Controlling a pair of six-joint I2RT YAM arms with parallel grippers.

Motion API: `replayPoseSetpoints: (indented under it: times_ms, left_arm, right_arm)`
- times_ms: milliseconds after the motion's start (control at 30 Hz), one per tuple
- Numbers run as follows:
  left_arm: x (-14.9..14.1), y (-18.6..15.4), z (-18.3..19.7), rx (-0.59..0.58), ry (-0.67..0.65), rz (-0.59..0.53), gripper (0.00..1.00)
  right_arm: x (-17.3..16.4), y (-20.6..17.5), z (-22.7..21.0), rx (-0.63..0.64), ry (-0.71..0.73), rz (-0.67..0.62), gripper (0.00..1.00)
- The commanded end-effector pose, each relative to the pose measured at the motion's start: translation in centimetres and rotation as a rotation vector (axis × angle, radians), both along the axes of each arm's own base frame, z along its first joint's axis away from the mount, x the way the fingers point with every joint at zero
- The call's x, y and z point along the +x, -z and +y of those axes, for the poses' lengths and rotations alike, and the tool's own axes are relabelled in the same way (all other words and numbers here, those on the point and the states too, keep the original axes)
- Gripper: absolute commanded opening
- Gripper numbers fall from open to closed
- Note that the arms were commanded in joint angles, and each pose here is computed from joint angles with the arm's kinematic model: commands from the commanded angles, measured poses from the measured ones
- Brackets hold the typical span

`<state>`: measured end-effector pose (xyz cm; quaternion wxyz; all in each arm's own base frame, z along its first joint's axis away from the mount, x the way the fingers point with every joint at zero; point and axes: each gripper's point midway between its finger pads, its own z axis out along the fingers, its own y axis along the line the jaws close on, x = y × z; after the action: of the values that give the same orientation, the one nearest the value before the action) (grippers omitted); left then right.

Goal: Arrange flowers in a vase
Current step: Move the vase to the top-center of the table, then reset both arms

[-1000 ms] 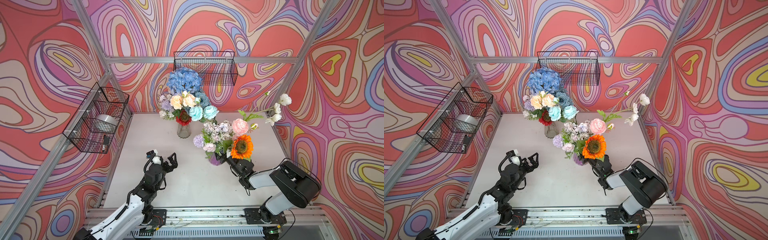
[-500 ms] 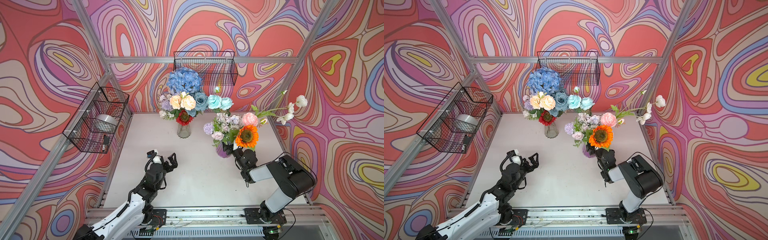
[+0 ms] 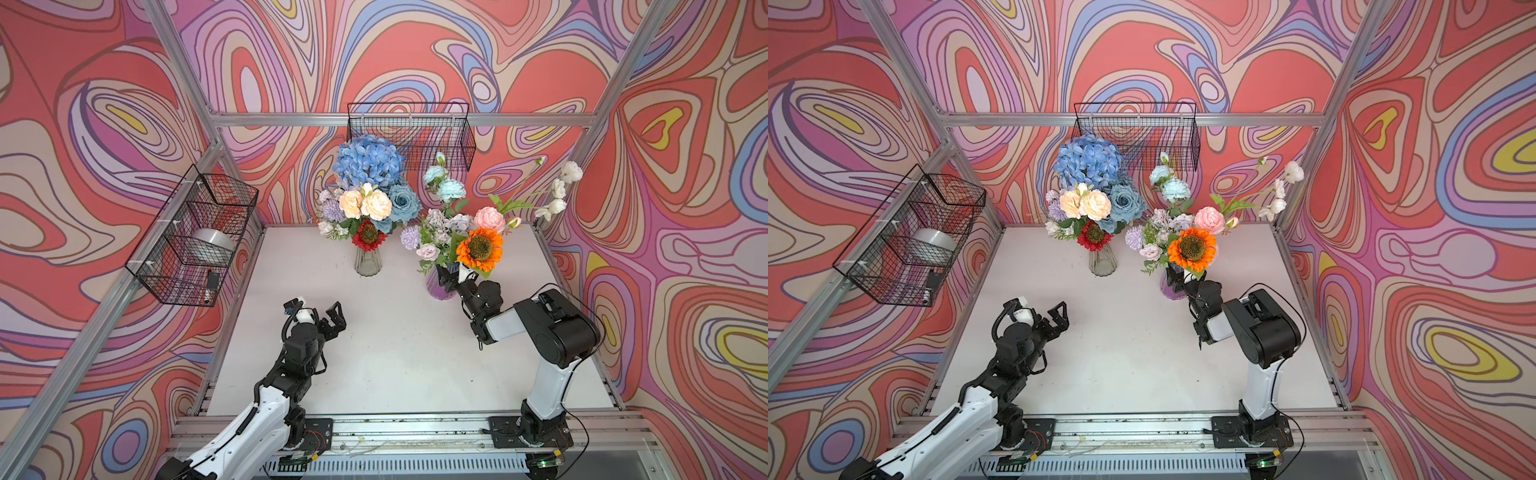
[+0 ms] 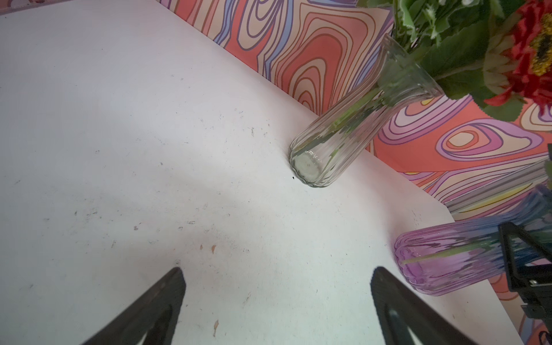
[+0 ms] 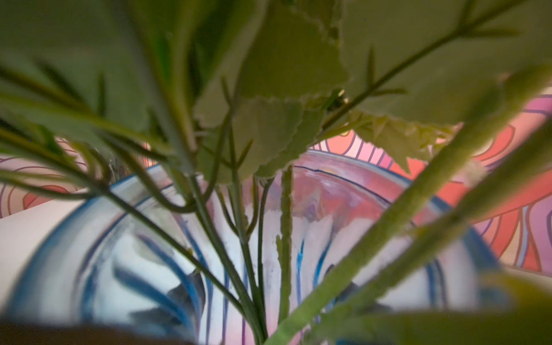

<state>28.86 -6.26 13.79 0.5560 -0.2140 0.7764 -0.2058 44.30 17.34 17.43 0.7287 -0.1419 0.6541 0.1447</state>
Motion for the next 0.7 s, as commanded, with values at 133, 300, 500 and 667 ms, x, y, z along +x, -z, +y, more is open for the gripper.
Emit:
replayPoseSetpoints:
  times_ms: [133,300,500,667]
  left_arm:
    - [0.4,-1.8,0.4,-0.011,-0.013,-0.048,1.0]
    - [0.6,-2.2,0.9,0.003,-0.025,-0.057,1.0]
    - [1.2,-2.8,3.1,0.073,-0.1,-0.054,1.0]
    - [2.2,-3.0,4.4,0.131,-0.148,-0.053,1.0]
  right_arm:
    - [-1.0,1.1,1.0,-0.018,-0.079,0.091,0.98]
    - [-2.0,0.8,0.5,-0.015,-0.073,0.129,0.98]
    - [-4.2,1.4,-0.7,0.003,-0.046,0.242,0.98]
    - [-5.6,1.7,-2.5,-0.016,0.025,0.351,0.98]
